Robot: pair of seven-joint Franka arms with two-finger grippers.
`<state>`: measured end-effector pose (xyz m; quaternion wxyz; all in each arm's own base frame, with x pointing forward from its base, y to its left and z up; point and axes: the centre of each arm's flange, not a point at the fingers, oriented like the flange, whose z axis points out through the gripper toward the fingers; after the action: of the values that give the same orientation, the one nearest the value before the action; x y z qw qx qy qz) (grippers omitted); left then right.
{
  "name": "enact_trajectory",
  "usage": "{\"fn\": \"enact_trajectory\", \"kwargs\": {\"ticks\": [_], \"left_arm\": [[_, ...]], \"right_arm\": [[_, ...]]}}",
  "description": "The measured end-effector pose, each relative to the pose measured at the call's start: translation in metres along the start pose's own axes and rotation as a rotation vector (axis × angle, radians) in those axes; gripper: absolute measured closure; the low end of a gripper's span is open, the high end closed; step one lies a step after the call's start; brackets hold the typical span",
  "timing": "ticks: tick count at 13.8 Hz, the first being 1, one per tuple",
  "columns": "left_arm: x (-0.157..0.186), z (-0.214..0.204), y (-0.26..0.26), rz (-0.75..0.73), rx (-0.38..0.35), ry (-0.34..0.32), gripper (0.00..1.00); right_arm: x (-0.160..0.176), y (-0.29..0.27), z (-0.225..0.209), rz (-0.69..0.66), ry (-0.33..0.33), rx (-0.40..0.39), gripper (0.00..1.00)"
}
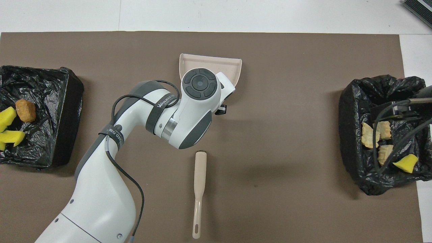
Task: Sweep and dump trash in bin
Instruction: 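Bring the dustpan back over the table with the left gripper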
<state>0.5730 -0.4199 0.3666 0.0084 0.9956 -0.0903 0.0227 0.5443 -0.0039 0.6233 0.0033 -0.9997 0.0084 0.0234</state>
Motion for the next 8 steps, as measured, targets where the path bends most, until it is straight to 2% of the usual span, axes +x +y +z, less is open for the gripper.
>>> {"fn": "enact_trajectory", "kwargs": {"ticks": [2,4,5,8], "left_arm": [[-0.002,0.006,0.0,0.0,0.004,-0.01,0.69],[-0.003,0.01,-0.001,0.0,0.007,-0.018,0.55],[-0.003,0.01,-0.002,-0.001,0.009,-0.019,0.55],[0.002,-0.001,-0.013,-0.011,0.011,0.0,0.24]], "right_arm": [[0.0,-0.001,0.0,-0.002,0.0,0.001,0.0],[0.0,-0.001,0.0,-0.002,0.0,0.001,0.0],[0.0,-0.001,0.0,-0.002,0.0,0.001,0.0],[0.0,-0.001,0.0,-0.002,0.0,0.002,0.0]]}}
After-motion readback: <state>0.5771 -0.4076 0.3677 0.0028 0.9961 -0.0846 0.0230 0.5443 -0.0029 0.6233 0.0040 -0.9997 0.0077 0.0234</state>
